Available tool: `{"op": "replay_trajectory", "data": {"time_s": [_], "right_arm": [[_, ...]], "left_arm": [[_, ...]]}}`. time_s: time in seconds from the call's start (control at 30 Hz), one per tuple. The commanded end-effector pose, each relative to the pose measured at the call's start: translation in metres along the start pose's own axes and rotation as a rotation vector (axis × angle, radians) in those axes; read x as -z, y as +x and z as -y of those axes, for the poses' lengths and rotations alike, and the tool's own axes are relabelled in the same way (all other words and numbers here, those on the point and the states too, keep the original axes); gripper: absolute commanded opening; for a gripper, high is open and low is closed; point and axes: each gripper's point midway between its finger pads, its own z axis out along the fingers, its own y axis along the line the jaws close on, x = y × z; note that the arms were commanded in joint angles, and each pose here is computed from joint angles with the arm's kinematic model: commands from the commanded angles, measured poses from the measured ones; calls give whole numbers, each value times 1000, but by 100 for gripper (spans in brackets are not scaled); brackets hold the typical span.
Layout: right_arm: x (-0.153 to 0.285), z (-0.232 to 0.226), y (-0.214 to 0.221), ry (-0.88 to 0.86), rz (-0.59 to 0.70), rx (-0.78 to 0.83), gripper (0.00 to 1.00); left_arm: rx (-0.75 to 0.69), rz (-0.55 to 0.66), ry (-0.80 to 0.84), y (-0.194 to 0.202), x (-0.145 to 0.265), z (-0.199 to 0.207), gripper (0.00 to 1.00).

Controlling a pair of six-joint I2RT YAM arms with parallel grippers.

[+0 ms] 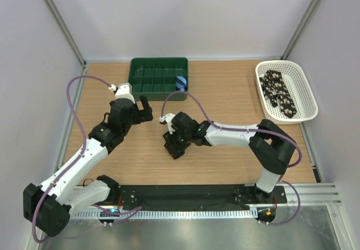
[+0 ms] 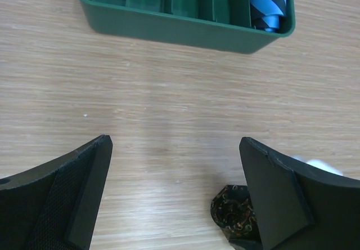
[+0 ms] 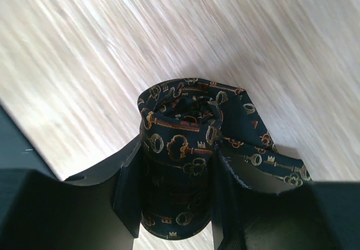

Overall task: Roll the ties
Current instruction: Roll the tie

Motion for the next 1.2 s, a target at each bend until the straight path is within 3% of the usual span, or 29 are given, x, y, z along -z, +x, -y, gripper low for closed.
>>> {"op": "replay_trajectory", "data": {"time_s": [0.0,0.2,0.27,0.3,0.37,0.53,0.8,1.17], "right_arm": [[-3,-21,30,-226,-87,-172,10],[-5,-4,41,-288,-111,-290,10],[-5,-4,44,-311,-120,-309,10],[-6,0,43,-313,-115,-324,10],[-8,1,46,-323,-127,-339,10],[-8,9,40,-358,-108,-401,9],[-8,19,35,-415,-125,-481,9],[-9,22,38,-439,-137,-498,9]], "left_arm": [[26,66,99,-2,-5,14,100],[-53,78,276,36,-4,28,100],[-58,155,356,30,5,37,100],[-73,132,374,51,3,33,100],[-62,178,451,51,12,41,100],[-113,131,572,84,18,53,100],[-447,135,744,124,21,87,100],[-503,31,830,148,18,98,100]]}}
